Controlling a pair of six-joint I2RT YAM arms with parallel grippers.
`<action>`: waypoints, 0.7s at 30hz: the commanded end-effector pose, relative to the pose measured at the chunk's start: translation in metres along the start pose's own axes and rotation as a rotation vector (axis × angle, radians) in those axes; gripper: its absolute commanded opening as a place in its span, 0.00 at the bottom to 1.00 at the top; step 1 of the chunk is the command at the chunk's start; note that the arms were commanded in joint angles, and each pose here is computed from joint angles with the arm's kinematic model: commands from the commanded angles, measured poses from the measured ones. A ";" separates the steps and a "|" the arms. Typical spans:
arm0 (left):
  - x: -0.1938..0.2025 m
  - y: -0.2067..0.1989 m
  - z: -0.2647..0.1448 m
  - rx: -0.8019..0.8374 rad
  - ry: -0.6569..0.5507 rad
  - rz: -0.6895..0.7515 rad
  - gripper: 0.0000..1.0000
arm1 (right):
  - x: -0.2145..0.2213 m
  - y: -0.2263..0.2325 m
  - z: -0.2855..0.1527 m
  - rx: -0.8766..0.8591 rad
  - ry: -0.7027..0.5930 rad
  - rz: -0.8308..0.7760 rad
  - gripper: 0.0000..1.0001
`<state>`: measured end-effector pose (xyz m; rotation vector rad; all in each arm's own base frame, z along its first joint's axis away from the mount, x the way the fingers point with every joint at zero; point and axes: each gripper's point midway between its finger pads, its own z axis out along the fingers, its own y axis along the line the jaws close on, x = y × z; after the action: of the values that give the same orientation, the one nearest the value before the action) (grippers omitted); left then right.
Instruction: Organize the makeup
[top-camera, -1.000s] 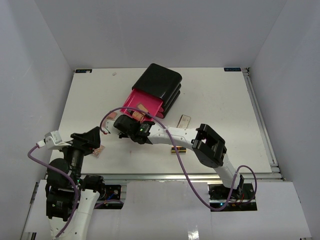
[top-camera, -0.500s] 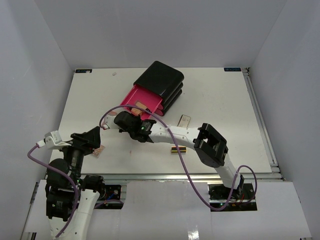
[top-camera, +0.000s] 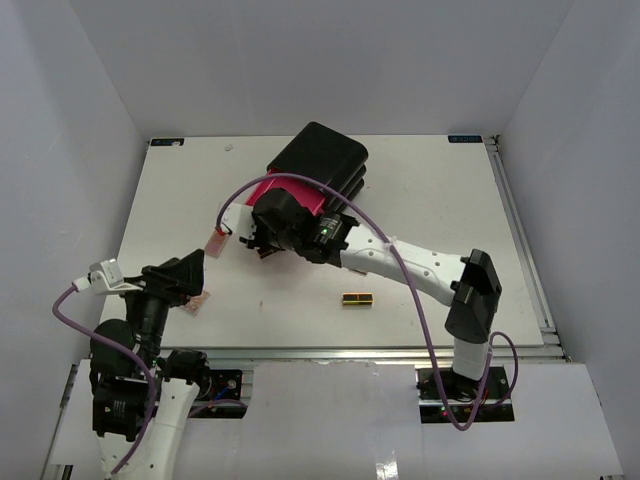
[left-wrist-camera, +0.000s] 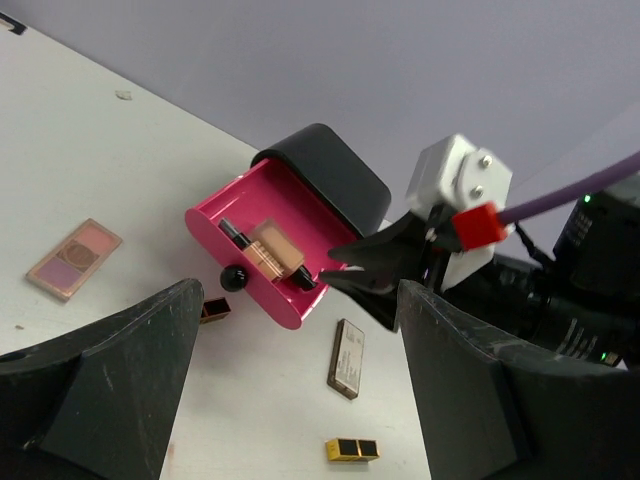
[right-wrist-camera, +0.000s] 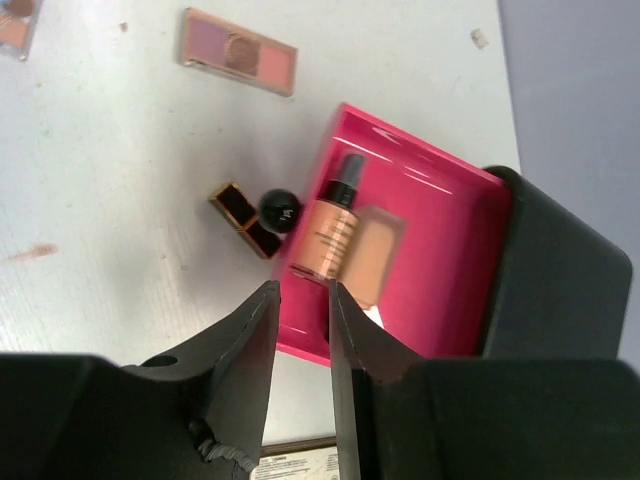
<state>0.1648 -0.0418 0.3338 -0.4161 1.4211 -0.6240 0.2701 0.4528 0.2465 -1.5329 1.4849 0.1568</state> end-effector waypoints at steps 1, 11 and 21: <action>0.032 -0.014 0.024 0.085 0.151 -0.049 0.90 | 0.024 -0.053 -0.020 0.029 -0.016 0.147 0.33; 0.135 0.019 0.067 0.023 0.521 -0.178 0.90 | 0.074 -0.140 -0.028 0.097 -0.032 0.256 0.78; 0.180 0.037 0.069 0.061 0.596 -0.217 0.90 | 0.089 -0.156 -0.002 0.045 -0.057 0.331 0.88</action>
<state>0.2432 -0.1178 0.1852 -0.4227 1.9517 -0.9248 0.4142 0.3420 0.2639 -1.2429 1.7041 0.2735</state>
